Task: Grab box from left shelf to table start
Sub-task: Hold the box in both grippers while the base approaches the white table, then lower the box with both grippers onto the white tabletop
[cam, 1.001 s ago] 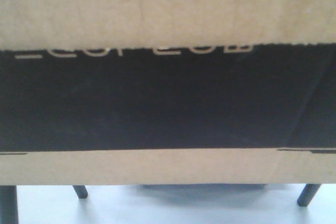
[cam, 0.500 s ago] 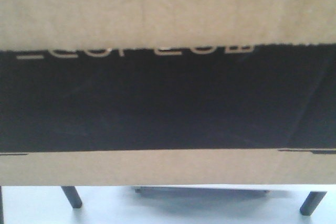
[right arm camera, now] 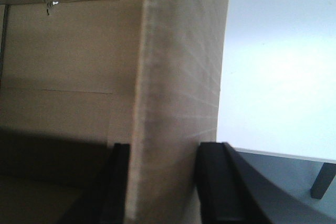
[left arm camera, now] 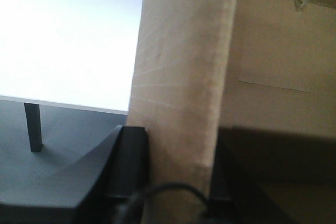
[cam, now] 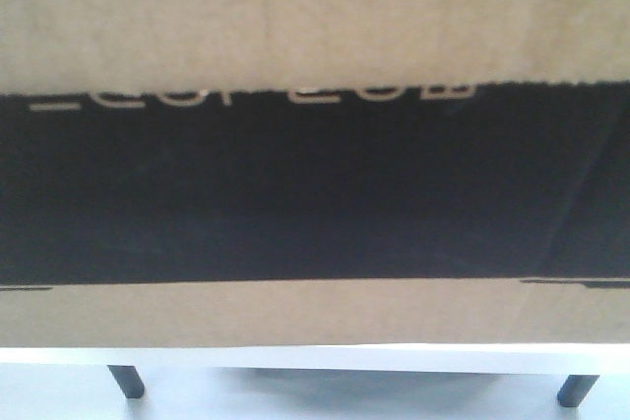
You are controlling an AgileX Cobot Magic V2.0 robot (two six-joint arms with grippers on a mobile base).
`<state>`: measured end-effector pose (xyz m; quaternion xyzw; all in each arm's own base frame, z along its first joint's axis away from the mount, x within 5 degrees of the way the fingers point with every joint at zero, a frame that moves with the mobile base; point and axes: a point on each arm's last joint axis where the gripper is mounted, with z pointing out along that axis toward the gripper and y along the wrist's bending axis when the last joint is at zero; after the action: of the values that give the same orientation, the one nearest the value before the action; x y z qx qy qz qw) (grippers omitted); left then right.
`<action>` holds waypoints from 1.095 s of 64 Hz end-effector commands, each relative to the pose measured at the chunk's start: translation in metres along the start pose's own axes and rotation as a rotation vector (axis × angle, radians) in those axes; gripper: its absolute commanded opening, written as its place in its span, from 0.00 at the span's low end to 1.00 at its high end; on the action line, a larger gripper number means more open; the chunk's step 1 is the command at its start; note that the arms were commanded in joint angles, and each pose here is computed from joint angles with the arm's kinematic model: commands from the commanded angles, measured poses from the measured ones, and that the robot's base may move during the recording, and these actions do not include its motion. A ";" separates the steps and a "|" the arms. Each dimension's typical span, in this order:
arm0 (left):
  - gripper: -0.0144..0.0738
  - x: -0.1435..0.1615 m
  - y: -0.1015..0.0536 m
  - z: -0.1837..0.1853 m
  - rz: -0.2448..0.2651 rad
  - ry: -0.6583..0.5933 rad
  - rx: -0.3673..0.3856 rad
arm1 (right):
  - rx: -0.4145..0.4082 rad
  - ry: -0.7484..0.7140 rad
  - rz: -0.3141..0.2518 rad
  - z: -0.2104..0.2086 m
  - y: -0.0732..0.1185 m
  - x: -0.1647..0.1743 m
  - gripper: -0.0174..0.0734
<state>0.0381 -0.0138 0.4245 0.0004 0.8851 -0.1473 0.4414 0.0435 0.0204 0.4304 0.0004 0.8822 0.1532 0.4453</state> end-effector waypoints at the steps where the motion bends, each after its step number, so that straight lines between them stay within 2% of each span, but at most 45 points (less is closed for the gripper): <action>1: 0.15 0.003 -0.006 -0.011 -0.056 0.046 0.058 | 0.033 -0.003 -0.013 -0.005 -0.001 -0.002 0.22; 70: 0.15 0.001 -0.007 -0.011 -0.057 0.022 0.066 | 0.032 -0.011 -0.013 -0.005 -0.001 -0.003 0.22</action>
<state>0.0381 -0.0138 0.4245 0.0004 0.8851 -0.1473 0.4414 0.0435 0.0204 0.4304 0.0004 0.8822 0.1532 0.4453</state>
